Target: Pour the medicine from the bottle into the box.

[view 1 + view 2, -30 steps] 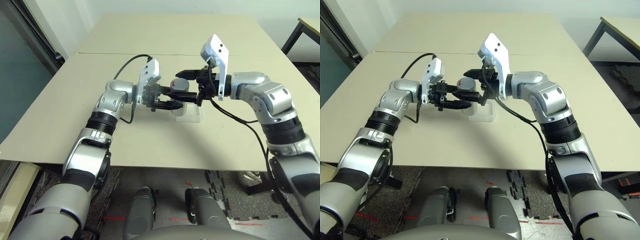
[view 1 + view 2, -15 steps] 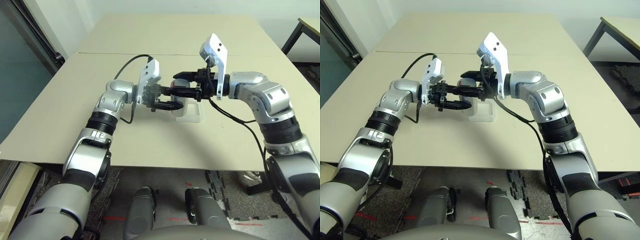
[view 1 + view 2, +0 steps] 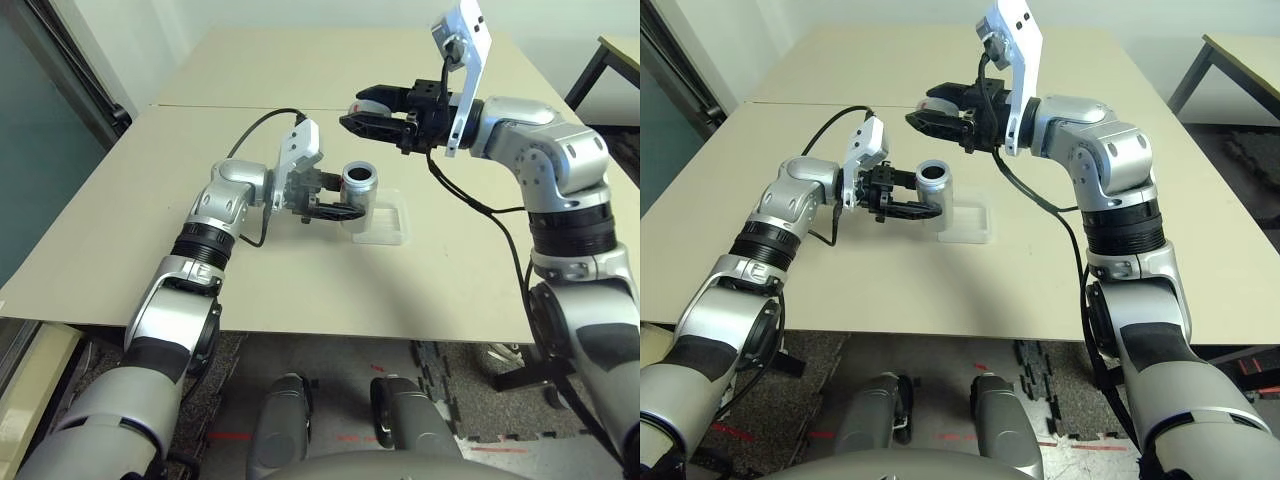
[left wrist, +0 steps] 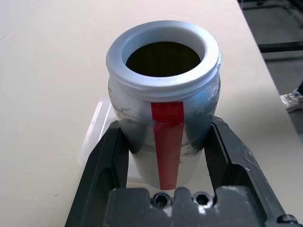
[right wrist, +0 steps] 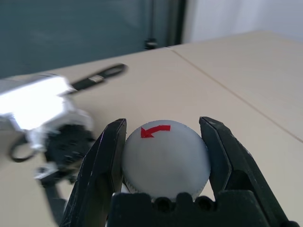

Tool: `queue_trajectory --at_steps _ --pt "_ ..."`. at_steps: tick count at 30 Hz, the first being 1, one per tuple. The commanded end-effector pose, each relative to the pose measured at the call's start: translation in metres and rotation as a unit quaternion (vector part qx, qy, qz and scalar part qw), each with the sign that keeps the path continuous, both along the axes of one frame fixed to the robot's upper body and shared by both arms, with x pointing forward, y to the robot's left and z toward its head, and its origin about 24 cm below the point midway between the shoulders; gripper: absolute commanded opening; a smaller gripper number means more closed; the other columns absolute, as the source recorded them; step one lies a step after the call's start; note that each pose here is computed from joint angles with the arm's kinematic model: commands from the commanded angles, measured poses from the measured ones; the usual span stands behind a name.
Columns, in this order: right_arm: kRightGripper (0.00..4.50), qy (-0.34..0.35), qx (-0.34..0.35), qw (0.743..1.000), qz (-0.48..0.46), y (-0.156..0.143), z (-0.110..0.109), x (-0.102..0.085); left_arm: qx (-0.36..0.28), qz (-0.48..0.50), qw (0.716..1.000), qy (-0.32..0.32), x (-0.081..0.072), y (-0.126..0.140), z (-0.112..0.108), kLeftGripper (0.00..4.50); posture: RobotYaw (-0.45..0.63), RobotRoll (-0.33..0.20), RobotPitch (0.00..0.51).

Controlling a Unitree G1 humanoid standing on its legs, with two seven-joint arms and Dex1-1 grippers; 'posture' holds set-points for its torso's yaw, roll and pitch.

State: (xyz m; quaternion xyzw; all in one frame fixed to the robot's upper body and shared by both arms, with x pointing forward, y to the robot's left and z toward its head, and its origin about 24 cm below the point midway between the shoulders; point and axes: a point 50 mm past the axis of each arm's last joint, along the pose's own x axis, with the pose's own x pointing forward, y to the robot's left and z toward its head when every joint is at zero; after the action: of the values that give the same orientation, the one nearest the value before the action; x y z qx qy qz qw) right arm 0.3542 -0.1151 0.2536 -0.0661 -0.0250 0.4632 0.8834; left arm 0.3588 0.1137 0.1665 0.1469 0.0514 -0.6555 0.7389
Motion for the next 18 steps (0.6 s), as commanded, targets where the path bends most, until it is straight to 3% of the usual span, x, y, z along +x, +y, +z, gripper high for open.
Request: queue_trajectory --at_steps 1,9,18 --pt "2.59 0.009 0.008 0.997 -0.083 -0.015 -0.022 0.014 -0.005 0.035 0.999 -0.015 0.004 0.005 0.000 2.46 0.01 0.000 0.081" --pt "2.59 0.024 0.067 0.974 -0.215 -0.034 -0.055 0.029 -0.046 0.158 0.985 -0.056 0.021 0.021 0.008 2.46 0.02 0.000 0.075" --pt "2.59 0.022 0.063 0.934 -0.351 -0.072 -0.093 0.038 -0.093 0.366 0.923 -0.076 0.045 0.044 0.000 2.46 0.04 0.000 0.072"
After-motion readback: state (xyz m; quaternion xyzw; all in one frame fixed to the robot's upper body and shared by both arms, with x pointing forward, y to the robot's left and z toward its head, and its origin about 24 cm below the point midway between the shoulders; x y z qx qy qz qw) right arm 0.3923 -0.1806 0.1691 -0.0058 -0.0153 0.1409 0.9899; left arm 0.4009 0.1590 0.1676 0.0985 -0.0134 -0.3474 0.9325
